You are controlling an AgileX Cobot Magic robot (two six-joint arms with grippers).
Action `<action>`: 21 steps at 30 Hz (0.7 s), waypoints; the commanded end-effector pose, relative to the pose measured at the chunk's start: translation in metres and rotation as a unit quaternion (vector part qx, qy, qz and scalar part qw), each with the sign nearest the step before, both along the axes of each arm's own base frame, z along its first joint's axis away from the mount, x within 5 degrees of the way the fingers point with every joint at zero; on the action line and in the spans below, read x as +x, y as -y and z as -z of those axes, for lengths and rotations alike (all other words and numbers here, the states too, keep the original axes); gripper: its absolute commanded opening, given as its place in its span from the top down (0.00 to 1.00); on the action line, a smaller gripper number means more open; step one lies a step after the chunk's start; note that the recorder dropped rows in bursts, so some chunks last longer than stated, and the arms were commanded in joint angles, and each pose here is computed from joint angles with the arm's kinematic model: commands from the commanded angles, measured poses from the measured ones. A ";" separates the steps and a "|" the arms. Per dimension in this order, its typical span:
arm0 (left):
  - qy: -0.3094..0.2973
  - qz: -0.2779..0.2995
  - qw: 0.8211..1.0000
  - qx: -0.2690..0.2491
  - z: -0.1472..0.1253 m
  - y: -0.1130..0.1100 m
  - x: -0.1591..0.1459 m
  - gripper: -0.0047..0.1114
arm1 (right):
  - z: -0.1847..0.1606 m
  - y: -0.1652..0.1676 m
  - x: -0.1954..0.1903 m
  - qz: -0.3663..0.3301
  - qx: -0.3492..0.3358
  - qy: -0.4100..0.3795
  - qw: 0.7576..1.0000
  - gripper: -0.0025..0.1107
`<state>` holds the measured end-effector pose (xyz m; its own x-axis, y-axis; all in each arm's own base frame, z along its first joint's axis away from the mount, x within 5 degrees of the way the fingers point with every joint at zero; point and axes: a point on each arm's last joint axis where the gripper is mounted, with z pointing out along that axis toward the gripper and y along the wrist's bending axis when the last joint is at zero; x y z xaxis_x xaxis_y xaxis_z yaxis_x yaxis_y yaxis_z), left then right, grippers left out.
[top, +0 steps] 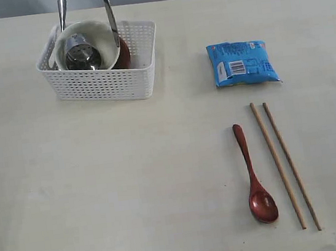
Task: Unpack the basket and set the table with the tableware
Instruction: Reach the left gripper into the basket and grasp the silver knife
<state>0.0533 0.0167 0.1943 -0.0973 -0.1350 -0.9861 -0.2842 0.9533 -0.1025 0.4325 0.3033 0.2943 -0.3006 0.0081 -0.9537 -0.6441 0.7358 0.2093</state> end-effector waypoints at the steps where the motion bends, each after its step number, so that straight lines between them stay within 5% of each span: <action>1: 0.001 -0.002 1.000 0.000 0.001 0.000 0.000 0.96 | -0.023 -0.002 -0.013 -0.043 -0.001 0.018 0.999 0.98; 21: 0.005 0.000 1.000 0.006 0.000 0.000 0.000 0.96 | -0.032 0.014 -0.056 -0.102 -0.017 -0.019 0.994 0.98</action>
